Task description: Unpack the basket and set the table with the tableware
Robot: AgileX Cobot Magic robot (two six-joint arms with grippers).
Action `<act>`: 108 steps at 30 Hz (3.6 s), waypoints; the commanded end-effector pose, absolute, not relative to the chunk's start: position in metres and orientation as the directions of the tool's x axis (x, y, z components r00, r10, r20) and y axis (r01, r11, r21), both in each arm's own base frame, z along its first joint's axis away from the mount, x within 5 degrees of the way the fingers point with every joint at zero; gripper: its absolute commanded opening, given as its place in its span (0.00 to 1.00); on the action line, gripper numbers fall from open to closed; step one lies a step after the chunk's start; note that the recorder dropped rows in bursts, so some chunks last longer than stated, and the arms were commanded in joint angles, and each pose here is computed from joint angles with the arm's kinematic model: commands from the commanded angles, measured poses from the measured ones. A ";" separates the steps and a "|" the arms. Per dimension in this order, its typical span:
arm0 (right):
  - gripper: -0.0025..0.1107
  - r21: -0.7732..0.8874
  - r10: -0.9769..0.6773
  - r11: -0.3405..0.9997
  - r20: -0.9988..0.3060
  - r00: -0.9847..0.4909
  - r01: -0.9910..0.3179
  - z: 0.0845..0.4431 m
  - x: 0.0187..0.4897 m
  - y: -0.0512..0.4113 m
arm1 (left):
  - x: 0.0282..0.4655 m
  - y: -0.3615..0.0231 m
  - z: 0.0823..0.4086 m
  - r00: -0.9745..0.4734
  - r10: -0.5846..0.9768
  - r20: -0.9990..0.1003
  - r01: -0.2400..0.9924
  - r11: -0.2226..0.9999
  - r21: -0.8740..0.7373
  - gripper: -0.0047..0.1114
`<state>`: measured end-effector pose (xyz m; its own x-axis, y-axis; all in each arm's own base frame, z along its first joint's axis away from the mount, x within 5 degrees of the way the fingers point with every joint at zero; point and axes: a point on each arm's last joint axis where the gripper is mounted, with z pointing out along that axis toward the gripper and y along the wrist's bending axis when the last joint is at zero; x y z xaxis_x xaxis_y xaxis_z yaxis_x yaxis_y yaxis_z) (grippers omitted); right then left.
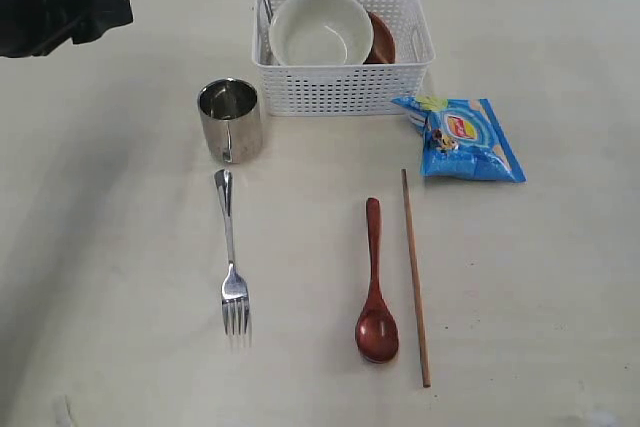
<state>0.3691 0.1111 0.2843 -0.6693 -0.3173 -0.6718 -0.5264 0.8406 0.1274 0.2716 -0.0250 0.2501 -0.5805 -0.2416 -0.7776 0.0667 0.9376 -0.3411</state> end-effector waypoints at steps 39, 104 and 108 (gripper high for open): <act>0.65 0.090 -0.338 0.862 -0.632 -0.698 -0.499 0.241 0.356 0.101 | 0.440 -0.053 0.283 -0.531 -0.181 -0.828 0.387 0.817 -0.427 0.70; 0.65 0.069 -0.312 0.877 -0.671 -0.672 -0.476 0.243 0.361 0.100 | 0.531 -0.087 0.159 -0.659 -0.226 -0.718 0.317 0.781 -0.537 0.06; 0.65 0.069 -0.312 0.877 -0.671 -0.672 -0.476 0.243 0.361 0.100 | 0.530 -0.088 0.160 -0.660 -0.225 -0.716 0.322 0.777 -0.541 0.04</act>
